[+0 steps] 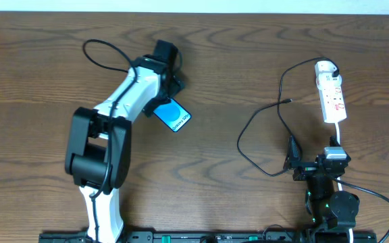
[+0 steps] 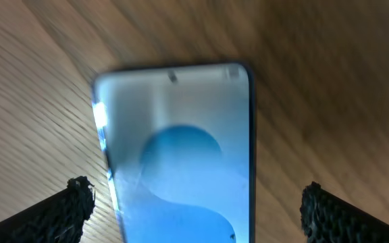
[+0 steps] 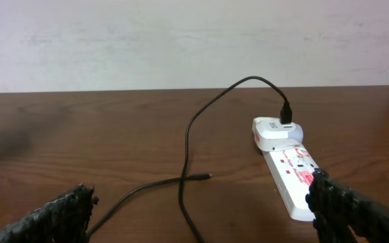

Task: Plug charger to phone and switch on socket
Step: 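Close the left gripper on the phone's edge and grip it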

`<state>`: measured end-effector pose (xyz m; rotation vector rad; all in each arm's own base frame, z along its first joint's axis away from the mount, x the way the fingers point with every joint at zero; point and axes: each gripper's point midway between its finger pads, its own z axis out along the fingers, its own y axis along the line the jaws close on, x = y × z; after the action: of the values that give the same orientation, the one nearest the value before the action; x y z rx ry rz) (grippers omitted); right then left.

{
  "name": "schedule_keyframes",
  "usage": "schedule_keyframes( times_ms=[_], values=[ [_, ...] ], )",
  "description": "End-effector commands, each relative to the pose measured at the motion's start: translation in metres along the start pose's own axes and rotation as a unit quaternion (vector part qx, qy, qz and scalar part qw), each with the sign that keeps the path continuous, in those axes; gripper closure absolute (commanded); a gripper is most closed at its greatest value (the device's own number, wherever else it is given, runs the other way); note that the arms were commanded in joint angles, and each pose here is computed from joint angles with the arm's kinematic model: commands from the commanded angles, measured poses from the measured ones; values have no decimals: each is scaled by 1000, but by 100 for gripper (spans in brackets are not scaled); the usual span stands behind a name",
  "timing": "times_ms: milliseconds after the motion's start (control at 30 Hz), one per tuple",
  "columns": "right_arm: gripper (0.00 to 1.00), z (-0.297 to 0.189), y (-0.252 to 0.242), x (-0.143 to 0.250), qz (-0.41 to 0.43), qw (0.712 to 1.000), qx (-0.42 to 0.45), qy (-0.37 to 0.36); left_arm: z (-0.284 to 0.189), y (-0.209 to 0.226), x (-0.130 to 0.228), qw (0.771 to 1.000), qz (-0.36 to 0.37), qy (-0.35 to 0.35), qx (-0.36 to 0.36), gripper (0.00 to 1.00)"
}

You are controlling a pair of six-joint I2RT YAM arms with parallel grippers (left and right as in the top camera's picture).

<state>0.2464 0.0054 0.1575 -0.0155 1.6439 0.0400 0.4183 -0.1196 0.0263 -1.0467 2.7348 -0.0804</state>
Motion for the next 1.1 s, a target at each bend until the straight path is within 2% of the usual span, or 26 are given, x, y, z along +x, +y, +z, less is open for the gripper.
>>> schedule_keyframes(
  times_ms=[0, 467, 1067],
  values=[
    [1, 0, 1, 1, -6, 1000, -1, 0, 13, -4, 11, 1000, -7, 9, -12, 0],
    [1, 0, 1, 1, -6, 1000, -1, 0, 40, 12, 21, 998, -25, 26, -53, 0],
    [1, 0, 1, 1, -6, 1000, -1, 0, 42, 24, 24, 994, -79, 21, -77, 0]
  ],
)
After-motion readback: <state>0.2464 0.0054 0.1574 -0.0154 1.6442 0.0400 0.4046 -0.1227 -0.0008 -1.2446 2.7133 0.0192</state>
